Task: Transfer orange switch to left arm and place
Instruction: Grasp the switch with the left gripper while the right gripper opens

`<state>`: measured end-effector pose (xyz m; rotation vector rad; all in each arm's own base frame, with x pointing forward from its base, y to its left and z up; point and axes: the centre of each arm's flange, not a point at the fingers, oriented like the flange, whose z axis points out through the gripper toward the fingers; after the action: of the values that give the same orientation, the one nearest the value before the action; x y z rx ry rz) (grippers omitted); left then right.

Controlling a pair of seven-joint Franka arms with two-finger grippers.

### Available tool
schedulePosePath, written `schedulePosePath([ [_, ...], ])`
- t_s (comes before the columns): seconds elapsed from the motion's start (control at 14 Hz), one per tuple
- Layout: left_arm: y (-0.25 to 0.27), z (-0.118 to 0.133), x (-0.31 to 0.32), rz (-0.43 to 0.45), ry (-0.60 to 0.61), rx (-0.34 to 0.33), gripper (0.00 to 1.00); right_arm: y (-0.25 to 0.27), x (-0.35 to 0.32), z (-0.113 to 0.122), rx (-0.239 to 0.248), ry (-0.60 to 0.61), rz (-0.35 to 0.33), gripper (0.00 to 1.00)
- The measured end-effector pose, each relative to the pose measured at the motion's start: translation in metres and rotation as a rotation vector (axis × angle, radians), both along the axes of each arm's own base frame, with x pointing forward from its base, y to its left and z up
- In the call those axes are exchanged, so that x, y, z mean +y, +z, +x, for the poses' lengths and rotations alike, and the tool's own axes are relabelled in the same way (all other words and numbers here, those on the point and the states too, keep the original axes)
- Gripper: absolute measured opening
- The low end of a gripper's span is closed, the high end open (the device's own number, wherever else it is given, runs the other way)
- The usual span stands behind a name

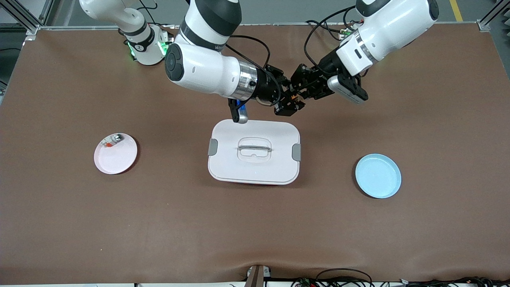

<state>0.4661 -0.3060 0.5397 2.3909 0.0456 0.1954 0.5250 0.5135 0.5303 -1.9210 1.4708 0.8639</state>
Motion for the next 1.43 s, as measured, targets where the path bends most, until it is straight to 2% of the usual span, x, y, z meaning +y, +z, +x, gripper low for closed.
schedulePosePath([
  [0.5, 0.000, 0.001, 0.001, 0.002, -0.007, -0.008, 0.41, 0.000, 0.001, 0.000, -0.002, -0.003, 0.001, 0.73],
  [0.57, -0.001, 0.001, 0.002, 0.005, -0.011, -0.012, 0.41, -0.001, 0.001, 0.000, -0.002, -0.002, 0.000, 0.79],
  [0.71, -0.004, 0.005, 0.006, 0.024, -0.021, -0.026, 0.41, -0.001, 0.001, 0.000, -0.002, -0.001, 0.000, 0.99],
  [0.93, -0.008, 0.010, 0.013, 0.051, -0.024, -0.033, 0.41, 0.000, 0.000, 0.002, -0.007, -0.009, 0.001, 1.00],
  [1.21, -0.011, 0.024, 0.037, 0.142, -0.040, -0.093, 0.41, 0.000, -0.002, 0.003, -0.016, -0.005, -0.011, 1.00],
  [1.43, -0.022, 0.036, 0.059, 0.266, -0.098, -0.126, 0.41, 0.003, -0.007, 0.004, -0.087, 0.030, -0.091, 1.00],
])
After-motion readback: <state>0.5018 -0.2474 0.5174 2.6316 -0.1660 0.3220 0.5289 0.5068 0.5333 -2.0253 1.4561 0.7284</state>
